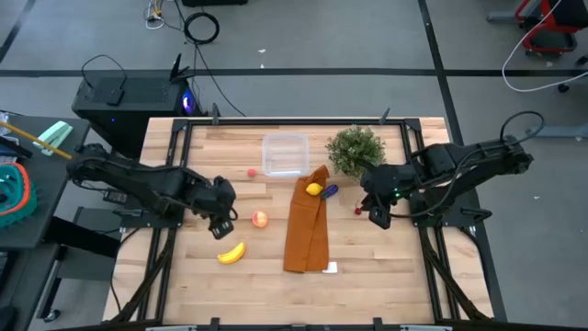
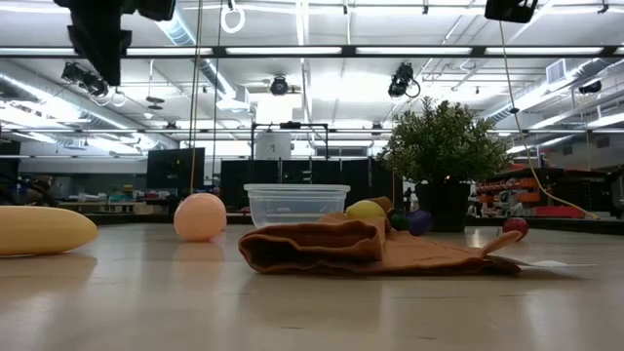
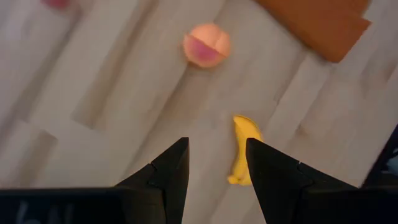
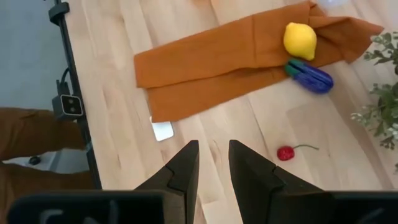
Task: Pick and placing Produce into tupperware
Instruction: Put the yellow banana into the transparent bin
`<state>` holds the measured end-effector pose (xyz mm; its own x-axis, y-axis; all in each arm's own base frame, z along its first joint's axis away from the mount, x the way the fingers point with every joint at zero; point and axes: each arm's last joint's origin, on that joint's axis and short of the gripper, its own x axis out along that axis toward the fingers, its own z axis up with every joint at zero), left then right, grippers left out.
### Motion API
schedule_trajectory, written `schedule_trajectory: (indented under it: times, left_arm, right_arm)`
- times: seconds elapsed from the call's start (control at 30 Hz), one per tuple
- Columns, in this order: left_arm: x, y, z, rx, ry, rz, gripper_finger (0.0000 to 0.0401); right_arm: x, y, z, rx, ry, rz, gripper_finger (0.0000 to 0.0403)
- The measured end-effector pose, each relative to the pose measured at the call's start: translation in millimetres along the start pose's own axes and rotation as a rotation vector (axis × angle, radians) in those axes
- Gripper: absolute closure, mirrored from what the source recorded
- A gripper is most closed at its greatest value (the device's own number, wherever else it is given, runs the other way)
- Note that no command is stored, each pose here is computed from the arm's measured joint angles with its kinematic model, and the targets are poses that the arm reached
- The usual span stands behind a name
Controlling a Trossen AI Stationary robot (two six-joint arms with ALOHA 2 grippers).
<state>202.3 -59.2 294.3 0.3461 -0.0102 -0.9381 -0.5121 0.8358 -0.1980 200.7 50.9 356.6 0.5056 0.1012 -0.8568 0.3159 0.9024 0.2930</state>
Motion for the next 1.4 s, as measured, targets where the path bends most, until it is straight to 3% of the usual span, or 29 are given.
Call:
schedule_trajectory:
  times: [0.23, 0.47, 0.6, 0.87, 1.07, 1.4]
  left_arm:
    - [20.5, -27.3, -13.3, -0.117, 0.09, -0.002, 0.0234]
    - [45.8, -72.0, -25.1, -0.072, 0.049, -0.127, 0.0234]
    - [69.6, -91.2, -34.4, -0.084, 0.069, -0.122, 0.0235]
    - [103.5, -96.5, -42.5, -0.054, 0.126, 0.001, 0.0255]
    - [106.0, -95.4, -41.5, -0.018, 0.131, 0.012, 0.0273]
    - [106.0, -95.1, -41.5, 0.149, 0.135, 0.003, 0.0291]
  right_arm:
    - [0.3, -1.7, -1.9, -0.016, 0.019, -0.022, 0.0308]
    - [0.1, -2.2, -2.5, -0.105, 0.026, -0.025, 0.0308]
    - [0.1, -2.0, -2.2, -0.148, 0.023, -0.023, 0.0308]
    - [0.1, -2.3, -1.5, -0.159, 0.01, -0.037, 0.0308]
    - [0.1, -2.2, -1.5, -0.126, 0.009, -0.036, 0.0308]
    - [-0.1, -3.6, -0.4, -0.041, -0.028, -0.084, 0.0308]
